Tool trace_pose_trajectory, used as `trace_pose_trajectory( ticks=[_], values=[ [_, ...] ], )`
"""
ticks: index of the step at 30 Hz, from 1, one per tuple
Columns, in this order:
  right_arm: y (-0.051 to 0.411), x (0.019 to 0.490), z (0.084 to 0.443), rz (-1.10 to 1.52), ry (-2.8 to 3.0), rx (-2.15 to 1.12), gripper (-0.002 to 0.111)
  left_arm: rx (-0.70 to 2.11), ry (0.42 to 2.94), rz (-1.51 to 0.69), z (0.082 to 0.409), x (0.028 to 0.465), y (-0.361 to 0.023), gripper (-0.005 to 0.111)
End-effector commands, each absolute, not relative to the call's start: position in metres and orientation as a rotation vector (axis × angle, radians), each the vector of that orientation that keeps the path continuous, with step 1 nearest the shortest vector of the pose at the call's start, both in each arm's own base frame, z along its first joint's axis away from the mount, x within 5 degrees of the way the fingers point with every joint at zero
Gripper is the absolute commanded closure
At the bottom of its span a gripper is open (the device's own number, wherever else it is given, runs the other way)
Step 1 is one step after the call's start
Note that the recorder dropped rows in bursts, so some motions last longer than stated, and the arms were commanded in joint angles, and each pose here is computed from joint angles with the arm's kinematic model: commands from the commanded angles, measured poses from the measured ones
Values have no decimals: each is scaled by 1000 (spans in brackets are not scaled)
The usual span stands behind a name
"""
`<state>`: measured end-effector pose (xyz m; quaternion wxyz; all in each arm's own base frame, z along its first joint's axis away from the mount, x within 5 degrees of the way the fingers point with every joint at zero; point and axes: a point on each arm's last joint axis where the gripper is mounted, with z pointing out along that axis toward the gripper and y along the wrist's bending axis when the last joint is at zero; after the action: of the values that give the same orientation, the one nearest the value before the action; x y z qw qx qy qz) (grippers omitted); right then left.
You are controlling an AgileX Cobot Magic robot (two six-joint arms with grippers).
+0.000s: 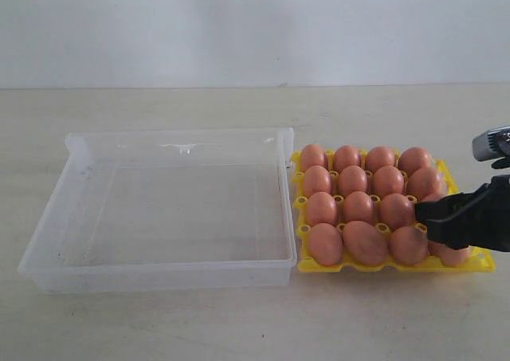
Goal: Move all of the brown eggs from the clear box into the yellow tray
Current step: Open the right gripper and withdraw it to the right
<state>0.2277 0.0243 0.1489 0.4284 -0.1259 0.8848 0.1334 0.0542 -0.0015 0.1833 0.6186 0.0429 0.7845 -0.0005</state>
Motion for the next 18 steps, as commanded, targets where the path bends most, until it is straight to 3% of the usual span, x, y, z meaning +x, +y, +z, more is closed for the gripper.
trace_pose_trajectory(
  ticks=[1,8,13,15,18],
  values=[
    [24,226,146,311,2230,-331,47,100,1799,-8,184,54,-2,111],
    [23,231,152,305,2204,-313,48,100,1799,-8,184,54,-2,111],
    [23,244,193,294,2041,-279,53,100,1799,-8,184,54,-2,111],
    [23,248,218,312,1957,-231,69,100,1799,-8,184,54,-2,111],
    [23,246,262,350,1811,-158,109,95,1799,-16,184,54,-2,111]
  ],
)
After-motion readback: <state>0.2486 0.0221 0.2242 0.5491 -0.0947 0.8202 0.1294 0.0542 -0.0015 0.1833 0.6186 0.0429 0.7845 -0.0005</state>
